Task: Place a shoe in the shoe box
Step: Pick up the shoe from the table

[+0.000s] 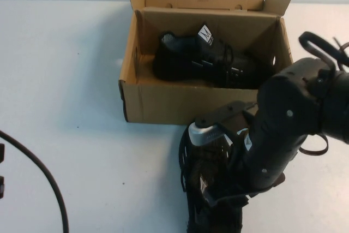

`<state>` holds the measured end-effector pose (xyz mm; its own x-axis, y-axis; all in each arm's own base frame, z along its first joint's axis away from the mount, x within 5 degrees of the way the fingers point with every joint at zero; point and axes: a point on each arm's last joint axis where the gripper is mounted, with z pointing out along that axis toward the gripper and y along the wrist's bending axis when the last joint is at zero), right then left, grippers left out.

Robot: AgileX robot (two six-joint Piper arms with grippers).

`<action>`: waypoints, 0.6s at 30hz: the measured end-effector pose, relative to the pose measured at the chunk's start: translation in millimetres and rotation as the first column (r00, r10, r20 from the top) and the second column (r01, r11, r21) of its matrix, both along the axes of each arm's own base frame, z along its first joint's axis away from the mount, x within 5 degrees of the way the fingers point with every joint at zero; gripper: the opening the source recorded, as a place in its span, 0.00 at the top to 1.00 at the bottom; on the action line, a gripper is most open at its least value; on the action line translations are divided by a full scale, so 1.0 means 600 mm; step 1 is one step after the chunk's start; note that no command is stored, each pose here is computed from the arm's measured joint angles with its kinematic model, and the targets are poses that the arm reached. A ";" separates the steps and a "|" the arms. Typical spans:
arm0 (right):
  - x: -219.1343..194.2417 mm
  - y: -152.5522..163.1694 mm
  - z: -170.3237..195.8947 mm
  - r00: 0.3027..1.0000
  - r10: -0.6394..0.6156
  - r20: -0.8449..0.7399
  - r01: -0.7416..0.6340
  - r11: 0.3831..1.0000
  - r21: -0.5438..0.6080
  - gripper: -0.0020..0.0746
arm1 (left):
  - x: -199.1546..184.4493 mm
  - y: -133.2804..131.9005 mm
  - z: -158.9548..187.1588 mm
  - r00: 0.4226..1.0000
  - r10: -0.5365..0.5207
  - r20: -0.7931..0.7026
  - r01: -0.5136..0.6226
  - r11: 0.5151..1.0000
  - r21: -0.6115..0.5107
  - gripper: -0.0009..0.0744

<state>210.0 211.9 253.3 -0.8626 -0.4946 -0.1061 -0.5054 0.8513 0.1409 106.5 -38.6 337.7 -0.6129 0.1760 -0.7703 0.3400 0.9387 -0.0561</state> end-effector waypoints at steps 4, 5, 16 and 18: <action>0.012 0.006 -0.026 1.000 -0.027 -0.011 0.027 0.999 -0.044 0.48 | 0.000 0.000 0.000 1.000 0.000 0.002 0.000 1.000 0.000 0.99; 0.014 0.007 -0.031 0.999 -0.032 -0.014 0.031 0.998 -0.049 0.48 | 0.000 0.000 0.000 1.000 0.000 0.004 0.000 1.000 -0.001 0.99; 0.030 0.014 -0.069 1.000 -0.010 -0.013 0.009 0.993 -0.120 0.73 | 0.001 0.000 0.001 1.000 0.001 0.010 -0.001 1.000 -0.003 0.99; 0.032 0.012 -0.069 1.000 -0.003 -0.003 0.003 0.992 -0.130 0.86 | 0.001 0.000 0.001 1.000 0.001 0.010 -0.001 1.000 -0.003 0.99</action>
